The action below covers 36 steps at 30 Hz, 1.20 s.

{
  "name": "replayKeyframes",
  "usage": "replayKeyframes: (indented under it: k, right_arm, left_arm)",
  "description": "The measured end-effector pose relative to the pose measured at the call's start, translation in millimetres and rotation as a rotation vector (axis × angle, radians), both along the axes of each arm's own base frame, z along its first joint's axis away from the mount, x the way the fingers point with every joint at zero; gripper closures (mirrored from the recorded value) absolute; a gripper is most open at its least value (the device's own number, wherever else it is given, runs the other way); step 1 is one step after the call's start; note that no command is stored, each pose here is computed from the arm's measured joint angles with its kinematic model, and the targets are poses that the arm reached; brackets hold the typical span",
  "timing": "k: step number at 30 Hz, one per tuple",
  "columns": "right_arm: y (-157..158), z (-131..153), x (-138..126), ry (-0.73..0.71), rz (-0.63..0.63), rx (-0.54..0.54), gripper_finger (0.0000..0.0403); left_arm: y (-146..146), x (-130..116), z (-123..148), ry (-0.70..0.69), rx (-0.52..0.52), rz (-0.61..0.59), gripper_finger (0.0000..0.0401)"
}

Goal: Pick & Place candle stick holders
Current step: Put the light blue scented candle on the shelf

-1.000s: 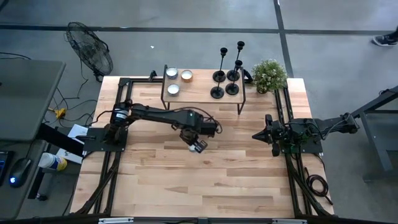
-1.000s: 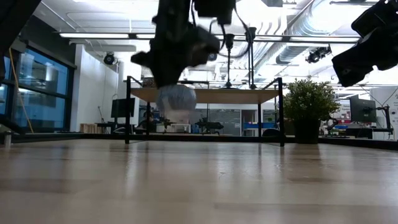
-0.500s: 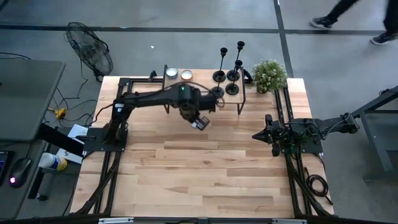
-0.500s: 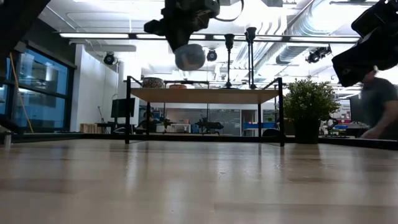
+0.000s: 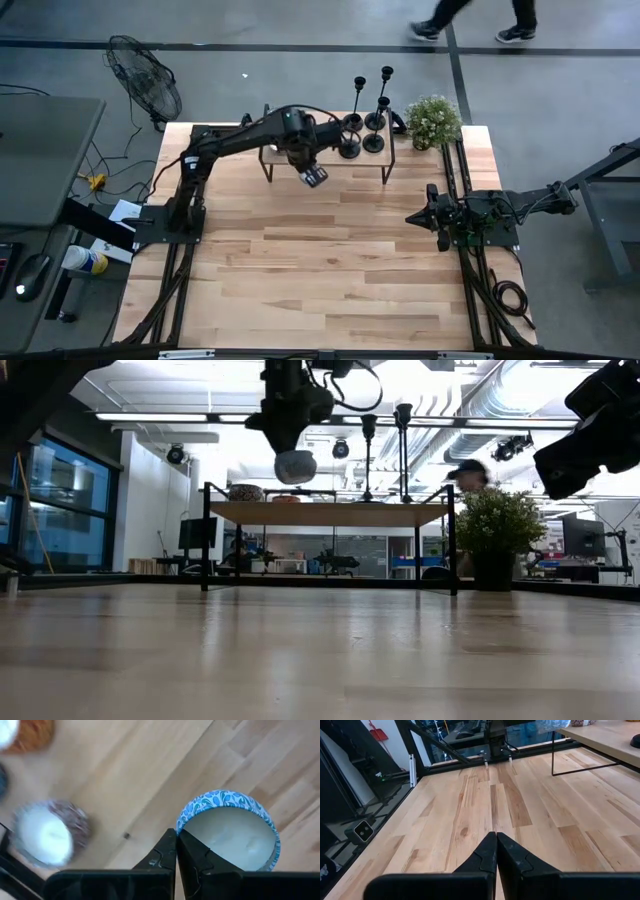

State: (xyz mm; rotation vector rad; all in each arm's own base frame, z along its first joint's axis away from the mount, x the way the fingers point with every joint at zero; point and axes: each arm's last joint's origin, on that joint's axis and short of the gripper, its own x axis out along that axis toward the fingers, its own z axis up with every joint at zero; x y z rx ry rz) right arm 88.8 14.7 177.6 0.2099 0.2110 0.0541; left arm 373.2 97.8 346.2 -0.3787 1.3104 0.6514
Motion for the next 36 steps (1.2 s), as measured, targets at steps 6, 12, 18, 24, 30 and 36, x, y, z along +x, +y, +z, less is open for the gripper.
replayKeyframes:
  k: [6,12,18,24,30,36]
  right_arm:
    - [0,0,0,0.000,0.000,-0.001,0.0402]
    - [0,0,0,0.000,0.000,0.000,0.0402]
    - [0,0,0,0.000,0.000,0.000,0.0402]
    - [0,0,0,0.000,0.000,-0.001,0.0402]
    - [0,0,0,0.000,0.000,0.000,0.0402]
    - [0,0,0,0.000,0.000,0.000,0.0402]
  left_arm:
    - [19,-5,0,0.064,0.057,-0.163,0.0401]
    - [39,-13,0,0.107,0.096,-0.205,0.0401]
    - [60,-21,0,0.142,0.117,-0.239,0.0401]
    - [76,-21,2,0.101,0.172,-0.211,0.0401]
    - [83,-22,-1,0.098,0.172,-0.169,0.0401]
    - [88,-22,-2,0.084,0.170,-0.138,0.0401]
